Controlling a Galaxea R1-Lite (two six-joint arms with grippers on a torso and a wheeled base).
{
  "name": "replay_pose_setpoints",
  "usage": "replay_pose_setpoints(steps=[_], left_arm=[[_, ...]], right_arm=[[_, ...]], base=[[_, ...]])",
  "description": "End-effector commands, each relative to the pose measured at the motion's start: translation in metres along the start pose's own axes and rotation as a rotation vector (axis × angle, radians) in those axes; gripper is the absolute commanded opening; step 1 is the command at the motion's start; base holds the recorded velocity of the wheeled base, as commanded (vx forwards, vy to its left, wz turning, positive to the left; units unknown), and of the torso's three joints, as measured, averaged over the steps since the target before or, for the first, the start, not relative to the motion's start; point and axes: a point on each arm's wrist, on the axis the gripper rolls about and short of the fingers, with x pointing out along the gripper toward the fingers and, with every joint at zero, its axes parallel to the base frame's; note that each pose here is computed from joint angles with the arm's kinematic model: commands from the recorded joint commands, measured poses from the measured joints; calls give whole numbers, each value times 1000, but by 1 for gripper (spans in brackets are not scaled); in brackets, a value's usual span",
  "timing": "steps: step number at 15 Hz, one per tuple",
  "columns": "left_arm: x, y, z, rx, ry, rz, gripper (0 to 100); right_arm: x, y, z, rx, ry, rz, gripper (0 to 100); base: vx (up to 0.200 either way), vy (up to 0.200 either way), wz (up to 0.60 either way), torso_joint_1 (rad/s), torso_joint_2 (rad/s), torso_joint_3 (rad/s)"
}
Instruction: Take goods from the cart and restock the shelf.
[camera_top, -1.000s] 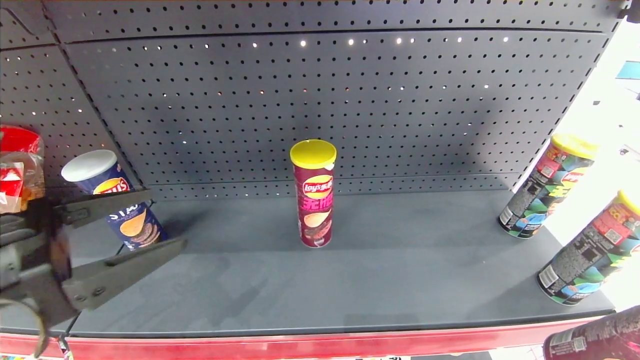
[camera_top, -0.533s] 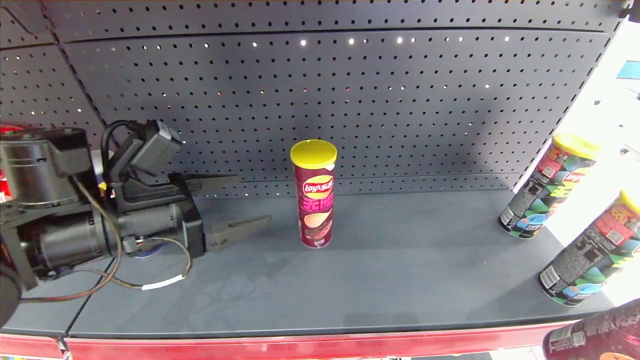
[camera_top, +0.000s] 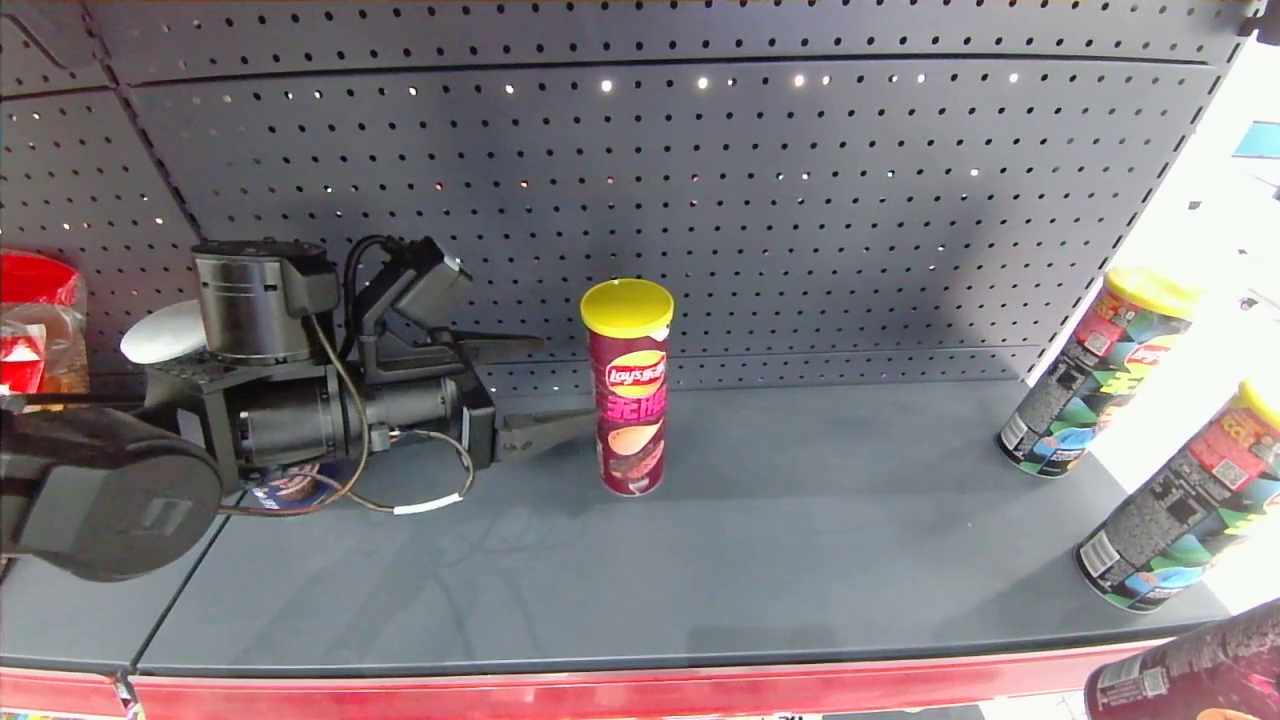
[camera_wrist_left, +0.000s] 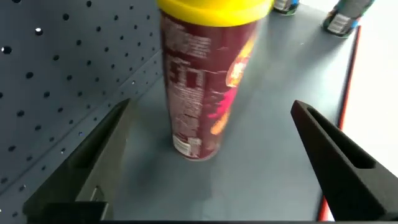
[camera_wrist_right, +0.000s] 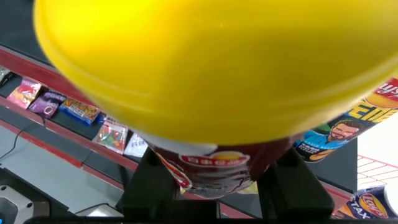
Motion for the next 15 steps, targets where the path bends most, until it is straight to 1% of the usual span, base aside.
replay_pose_setpoints(steps=[1,5,6,9,11,13,15], left_arm=[[11,7,-5,-7,12,-1,100],[29,21,-1,6,-5,5,100],[31,22,-1,7,-6,6,100],[39,16,1,14,-10,-20,100],[45,16,0,14,-7,-24,100],[51,18,1,19,-13,-22,100],[59,15,1,21,-13,-34,100]], right_arm=[[0,0,0,1,4,-1,0],[1,0,-2,2,10,0,0],[1,0,-2,2,10,0,0],[1,0,-2,2,10,0,0],[1,0,-2,2,10,0,0],[1,0,-2,2,10,0,0],[1,0,-2,2,8,-1,0]], base=[[0,0,0,0,0,0],[0,0,0,0,0,0],[0,0,0,0,0,0],[0,0,0,0,0,0],[0,0,0,0,0,0],[0,0,0,0,0,0],[0,0,0,0,0,0]])
